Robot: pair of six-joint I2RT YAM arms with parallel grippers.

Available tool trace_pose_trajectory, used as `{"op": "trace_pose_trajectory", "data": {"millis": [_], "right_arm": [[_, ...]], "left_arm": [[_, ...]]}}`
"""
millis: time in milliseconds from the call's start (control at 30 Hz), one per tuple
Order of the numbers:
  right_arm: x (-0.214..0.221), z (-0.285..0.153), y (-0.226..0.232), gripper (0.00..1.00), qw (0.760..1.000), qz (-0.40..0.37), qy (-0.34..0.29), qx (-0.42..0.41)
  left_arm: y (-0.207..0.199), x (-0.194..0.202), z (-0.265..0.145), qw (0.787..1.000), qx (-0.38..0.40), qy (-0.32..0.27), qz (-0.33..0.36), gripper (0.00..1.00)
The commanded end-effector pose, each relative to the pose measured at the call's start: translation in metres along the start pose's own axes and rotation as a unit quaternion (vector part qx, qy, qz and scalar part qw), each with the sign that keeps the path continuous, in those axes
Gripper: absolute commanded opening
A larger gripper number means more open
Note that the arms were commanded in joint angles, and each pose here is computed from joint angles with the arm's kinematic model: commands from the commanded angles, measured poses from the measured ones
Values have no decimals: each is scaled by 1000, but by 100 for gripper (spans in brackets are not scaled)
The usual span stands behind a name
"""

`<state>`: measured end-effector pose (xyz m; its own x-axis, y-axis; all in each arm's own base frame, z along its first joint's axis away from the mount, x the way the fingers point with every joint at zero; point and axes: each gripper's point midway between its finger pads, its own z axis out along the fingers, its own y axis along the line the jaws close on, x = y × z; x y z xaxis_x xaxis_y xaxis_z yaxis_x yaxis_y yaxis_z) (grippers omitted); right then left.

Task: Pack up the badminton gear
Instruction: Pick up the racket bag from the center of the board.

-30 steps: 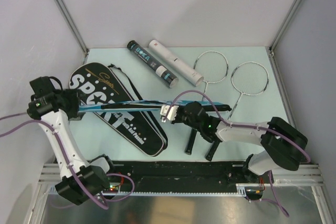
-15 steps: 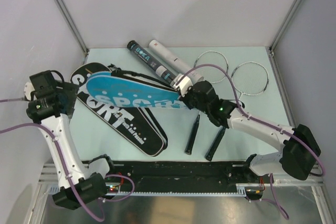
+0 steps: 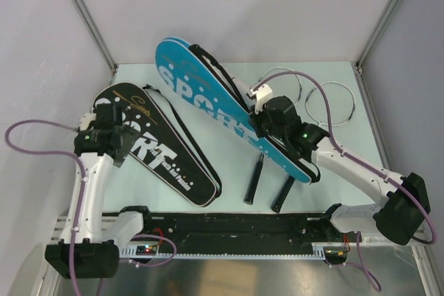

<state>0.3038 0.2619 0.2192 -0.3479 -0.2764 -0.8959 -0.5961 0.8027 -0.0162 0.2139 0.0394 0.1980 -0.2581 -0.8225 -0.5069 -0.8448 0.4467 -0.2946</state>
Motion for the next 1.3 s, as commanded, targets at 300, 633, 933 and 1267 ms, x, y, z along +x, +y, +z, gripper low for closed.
{"op": "trace_pose_trajectory", "data": {"millis": [300,633,933,1267], "right_arm": [[-96,-49,12,0,987,72,-142,-24],[-98,-61,9,0,987,64,-149,-23],[-103,-79,5,0,984,62,-166,-17],[-98,-87,-2,0,983,58,-173,-3]], "left_arm": [[-80,77,43,994,6,36,105,74],[-97,136,90,981,-28,95,167,72],[-127,163,115,976,-7,132,173,68],[-104,185,149,968,-58,146,195,65]]}}
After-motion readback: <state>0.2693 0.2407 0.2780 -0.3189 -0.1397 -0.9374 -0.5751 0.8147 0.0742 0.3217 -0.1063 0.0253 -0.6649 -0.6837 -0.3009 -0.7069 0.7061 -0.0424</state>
